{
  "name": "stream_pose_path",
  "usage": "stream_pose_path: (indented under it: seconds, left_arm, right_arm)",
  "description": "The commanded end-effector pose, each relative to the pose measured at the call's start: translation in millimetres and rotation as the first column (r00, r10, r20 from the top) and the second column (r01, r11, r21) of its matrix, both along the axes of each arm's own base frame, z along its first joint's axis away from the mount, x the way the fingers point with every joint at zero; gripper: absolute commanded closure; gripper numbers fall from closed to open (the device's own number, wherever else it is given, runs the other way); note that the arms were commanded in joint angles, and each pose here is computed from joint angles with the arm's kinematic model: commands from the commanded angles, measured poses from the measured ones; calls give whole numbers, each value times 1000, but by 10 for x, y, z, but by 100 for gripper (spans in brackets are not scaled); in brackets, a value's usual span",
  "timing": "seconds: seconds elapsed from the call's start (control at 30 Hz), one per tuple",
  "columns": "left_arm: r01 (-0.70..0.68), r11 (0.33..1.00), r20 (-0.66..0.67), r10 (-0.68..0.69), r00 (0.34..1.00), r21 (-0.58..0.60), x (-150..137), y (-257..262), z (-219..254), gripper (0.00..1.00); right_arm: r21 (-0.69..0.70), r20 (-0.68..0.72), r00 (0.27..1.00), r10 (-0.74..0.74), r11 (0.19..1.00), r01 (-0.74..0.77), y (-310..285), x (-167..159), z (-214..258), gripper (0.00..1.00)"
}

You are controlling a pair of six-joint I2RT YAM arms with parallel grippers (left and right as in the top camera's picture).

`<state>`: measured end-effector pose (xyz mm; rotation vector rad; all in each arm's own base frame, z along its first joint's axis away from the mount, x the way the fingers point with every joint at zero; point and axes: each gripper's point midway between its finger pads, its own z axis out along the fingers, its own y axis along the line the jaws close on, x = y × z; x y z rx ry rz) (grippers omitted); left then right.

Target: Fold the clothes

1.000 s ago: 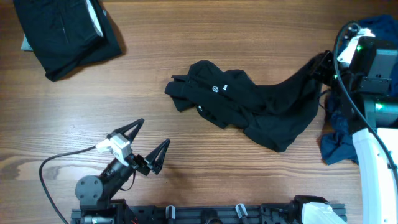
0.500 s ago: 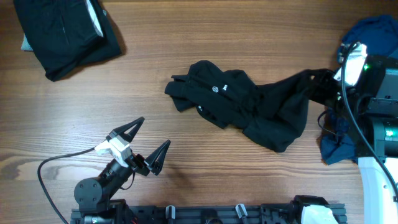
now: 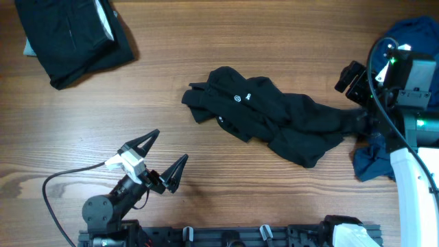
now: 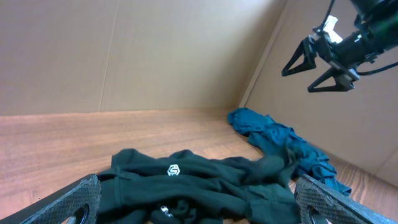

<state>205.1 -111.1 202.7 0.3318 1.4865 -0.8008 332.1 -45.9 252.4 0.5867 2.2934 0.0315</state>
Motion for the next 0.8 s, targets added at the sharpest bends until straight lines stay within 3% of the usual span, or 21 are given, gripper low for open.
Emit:
stream_pose_path:
  seconds: [0.0,0.27,0.43,0.47,0.57,0.67,0.77]
  left_arm:
    - [-18,1000,-36,18,999,-1,32,19,-75,0]
    - [-17,1000,-61,17,998,-1,37,18,-125,0]
    - [-17,1000,-155,17,988,0,50,18,-317,0]
    - [-17,1000,-155,17,988,0,50,18,-318,0]
    - [-18,1000,-150,17,989,0,51,19,-307,0]
    - [-18,1000,-140,17,990,0,51,19,-286,0]
    - [-18,1000,-140,17,990,0,51,19,-286,0]
  right_arm:
    - [-14,55,998,11,1000,-10,8,-30,204,0]
    - [137,-91,978,189,975,-175,404,-418,-40,0]
    - [308,-148,917,371,898,-314,807,-645,-184,2]
    - [335,-158,915,371,892,-304,842,-675,-209,9]
    - [381,-215,900,379,881,-280,913,-784,-402,18]
    - [400,-279,894,350,889,-223,919,-858,-649,16]
    - [408,-291,871,397,875,-262,1055,-879,-852,12]
